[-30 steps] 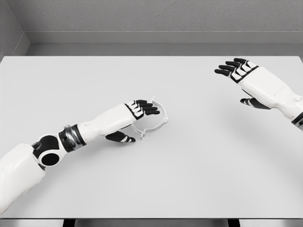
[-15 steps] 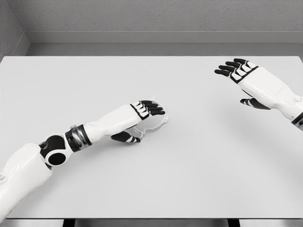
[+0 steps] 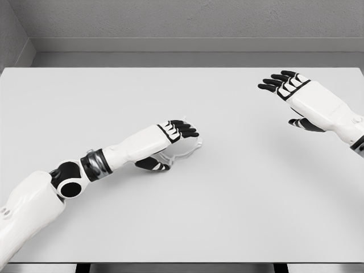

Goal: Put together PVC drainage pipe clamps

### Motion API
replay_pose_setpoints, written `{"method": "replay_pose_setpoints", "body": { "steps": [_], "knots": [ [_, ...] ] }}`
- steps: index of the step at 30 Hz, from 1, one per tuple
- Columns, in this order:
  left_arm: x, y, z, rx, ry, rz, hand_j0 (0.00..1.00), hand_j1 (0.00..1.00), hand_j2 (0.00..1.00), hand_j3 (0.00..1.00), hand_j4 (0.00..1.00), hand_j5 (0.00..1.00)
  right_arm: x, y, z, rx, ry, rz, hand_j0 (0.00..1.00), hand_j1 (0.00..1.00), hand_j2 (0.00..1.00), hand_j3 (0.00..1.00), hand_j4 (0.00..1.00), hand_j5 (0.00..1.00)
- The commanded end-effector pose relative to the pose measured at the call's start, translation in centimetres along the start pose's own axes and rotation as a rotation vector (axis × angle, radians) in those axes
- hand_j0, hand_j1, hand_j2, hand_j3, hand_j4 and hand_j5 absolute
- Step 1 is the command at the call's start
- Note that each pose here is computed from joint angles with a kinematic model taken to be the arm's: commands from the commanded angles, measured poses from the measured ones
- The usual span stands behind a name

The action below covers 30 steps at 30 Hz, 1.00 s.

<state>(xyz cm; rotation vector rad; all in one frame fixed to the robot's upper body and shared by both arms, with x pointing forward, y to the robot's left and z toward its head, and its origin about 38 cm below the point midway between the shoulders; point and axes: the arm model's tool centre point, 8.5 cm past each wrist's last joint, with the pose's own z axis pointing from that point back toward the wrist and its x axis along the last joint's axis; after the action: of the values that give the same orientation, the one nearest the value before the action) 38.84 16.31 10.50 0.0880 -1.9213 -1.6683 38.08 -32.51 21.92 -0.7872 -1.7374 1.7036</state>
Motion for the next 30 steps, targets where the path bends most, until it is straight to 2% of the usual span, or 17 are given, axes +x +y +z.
{"method": "replay_pose_setpoints", "body": {
  "steps": [1,30],
  "knots": [
    [0.0,0.0,0.0,0.004,0.000,0.006,1.00,1.00,1.00,1.00,1.00,1.00,0.0,-0.1,0.0,-0.004,0.000,-0.005,1.00,1.00,1.00,1.00,1.00,1.00],
    [-1.0,0.4,-0.6,0.009,0.021,0.006,1.00,1.00,1.00,1.00,1.00,1.00,-0.3,0.3,0.1,0.006,0.009,-0.014,1.00,1.00,1.00,1.00,1.00,1.00]
  ]
}}
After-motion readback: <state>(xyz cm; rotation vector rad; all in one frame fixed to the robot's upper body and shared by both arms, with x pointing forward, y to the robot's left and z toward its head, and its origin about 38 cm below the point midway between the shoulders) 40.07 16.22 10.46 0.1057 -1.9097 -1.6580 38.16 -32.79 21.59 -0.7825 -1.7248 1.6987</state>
